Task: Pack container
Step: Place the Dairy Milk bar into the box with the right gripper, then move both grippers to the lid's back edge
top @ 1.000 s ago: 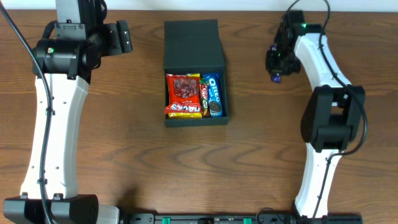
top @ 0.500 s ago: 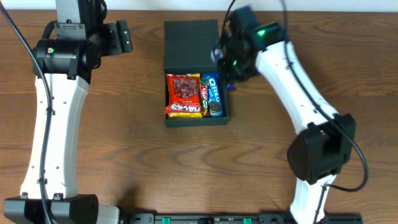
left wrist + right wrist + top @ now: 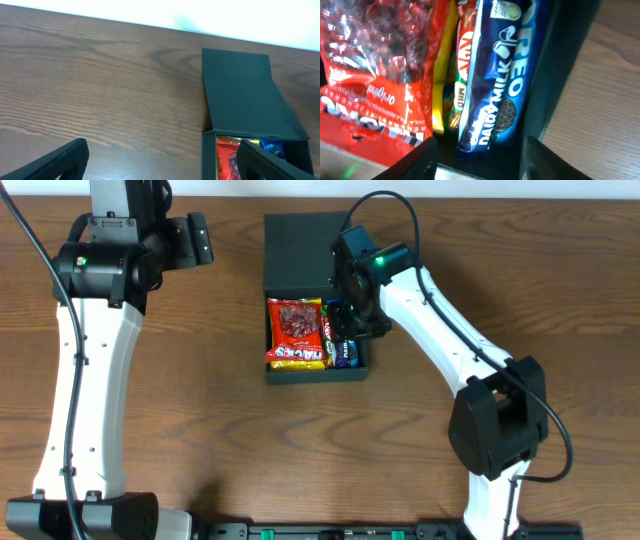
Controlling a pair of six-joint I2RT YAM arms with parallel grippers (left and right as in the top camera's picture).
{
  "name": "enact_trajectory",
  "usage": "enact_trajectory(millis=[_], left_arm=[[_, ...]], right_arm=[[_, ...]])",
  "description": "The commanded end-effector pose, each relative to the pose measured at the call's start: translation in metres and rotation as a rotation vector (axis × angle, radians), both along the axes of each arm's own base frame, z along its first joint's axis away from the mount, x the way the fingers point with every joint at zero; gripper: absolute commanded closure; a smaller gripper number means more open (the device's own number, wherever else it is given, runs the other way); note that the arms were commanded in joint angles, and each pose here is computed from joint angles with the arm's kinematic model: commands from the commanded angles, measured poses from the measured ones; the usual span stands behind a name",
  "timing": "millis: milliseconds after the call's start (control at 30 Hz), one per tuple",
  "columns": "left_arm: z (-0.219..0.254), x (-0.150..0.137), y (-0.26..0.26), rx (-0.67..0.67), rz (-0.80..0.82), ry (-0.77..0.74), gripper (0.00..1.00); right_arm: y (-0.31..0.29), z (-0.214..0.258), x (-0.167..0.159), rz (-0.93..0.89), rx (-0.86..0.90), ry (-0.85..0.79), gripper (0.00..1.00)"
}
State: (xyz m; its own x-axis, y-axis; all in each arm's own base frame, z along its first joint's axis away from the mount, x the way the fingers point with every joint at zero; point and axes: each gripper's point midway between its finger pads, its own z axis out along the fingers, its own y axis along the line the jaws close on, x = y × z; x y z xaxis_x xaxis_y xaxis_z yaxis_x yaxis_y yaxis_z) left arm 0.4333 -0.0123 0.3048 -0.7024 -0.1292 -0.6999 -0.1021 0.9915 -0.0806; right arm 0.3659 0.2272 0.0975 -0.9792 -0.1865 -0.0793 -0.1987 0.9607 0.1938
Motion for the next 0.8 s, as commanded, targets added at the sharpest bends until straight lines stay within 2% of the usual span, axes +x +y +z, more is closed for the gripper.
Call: enact_trajectory(millis=[0,100,133,167,267,300,367,400,467,600,700,767], left_arm=[[0.002,-0.002,-0.007,-0.026,-0.044,-0.005,0.05],[0.001,-0.002,-0.008,-0.028,-0.046,0.001,0.05],[-0.002,-0.001,-0.008,-0.028,-0.046,0.007,0.02],[-0.005,0.001,-0.008,-0.028,-0.046,0.015,0.11],[-0.025,0.009,-0.011,-0.036,-0.053,0.063,0.56],[-0.036,0.013,-0.012,-0.042,-0.058,0.086,0.66],[-0.064,0.023,-0.021,-0.074,-0.087,0.151,0.79],[-0.083,0.027,-0.03,-0.112,-0.116,0.197,0.92],[-0.113,0.034,-0.039,-0.156,-0.145,0.264,0.94],[-0.153,0.051,-0.05,-0.217,-0.165,0.317,0.94],[-0.176,0.071,-0.065,-0.35,-0.121,0.318,0.94],[-0.19,0.08,-0.07,-0.417,-0.076,0.327,0.95]], right_arm=[[0.0,0.005,0.005,-0.039,0.0,-0.025,0.38],[0.002,0.016,0.023,-0.055,0.033,-0.086,0.38],[0.001,0.024,0.034,-0.068,0.052,-0.122,0.38],[-0.002,0.032,0.045,-0.083,0.065,-0.158,0.4],[-0.02,0.05,0.079,-0.132,0.093,-0.264,0.55],[-0.029,0.053,0.09,-0.159,0.103,-0.288,0.58],[-0.047,0.056,0.103,-0.202,0.106,-0.311,0.64],[-0.059,0.056,0.108,-0.227,0.102,-0.315,0.75],[-0.08,0.056,0.118,-0.272,0.077,-0.336,0.98],[-0.104,0.058,0.139,-0.326,0.07,-0.405,0.99],[-0.11,0.047,0.151,-0.321,0.09,-0.434,0.99],[-0.1,0.035,0.155,-0.301,0.174,-0.398,0.99]])
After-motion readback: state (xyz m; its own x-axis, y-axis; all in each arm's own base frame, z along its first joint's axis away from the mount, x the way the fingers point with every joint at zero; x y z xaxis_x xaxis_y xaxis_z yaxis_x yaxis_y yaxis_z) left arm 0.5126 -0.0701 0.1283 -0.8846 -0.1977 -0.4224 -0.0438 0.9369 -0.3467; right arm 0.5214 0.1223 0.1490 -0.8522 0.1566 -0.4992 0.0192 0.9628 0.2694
